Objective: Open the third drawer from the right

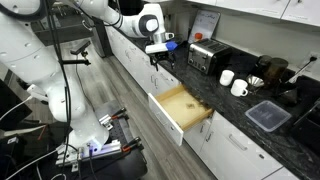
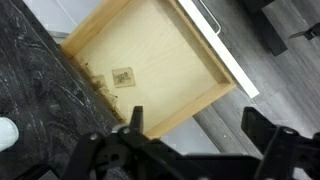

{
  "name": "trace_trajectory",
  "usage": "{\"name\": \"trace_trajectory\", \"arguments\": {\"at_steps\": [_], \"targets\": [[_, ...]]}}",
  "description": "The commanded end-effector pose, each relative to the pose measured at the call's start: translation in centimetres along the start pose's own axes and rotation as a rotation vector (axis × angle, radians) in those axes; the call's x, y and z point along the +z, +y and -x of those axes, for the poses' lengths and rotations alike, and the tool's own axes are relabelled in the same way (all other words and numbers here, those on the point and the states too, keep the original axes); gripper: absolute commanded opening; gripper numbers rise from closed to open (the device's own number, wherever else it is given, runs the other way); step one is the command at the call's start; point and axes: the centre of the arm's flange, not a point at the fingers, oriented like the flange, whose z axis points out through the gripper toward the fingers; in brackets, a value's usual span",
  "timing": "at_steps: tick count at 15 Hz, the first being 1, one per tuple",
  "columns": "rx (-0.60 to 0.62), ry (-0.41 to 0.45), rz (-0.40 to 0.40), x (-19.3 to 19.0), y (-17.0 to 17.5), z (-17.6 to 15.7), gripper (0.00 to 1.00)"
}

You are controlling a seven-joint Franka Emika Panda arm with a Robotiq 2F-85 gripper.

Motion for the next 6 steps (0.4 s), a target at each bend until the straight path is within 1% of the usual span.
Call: {"name": "trace_trajectory", "arguments": {"at_steps": [1,3,4,6], "targets": [[0.016,-0.023,0.006,-1.46,-1.21,0.1,1.0],[-0.011,0.0,0.018,-1.84,-1.68,0.05,1.0],[0.005,0.003,0.009,-1.25,-0.92,-0.38,1.0],[-0.002,0.008,0.014,-1.6,-1.2,-0.54,1.0]]}}
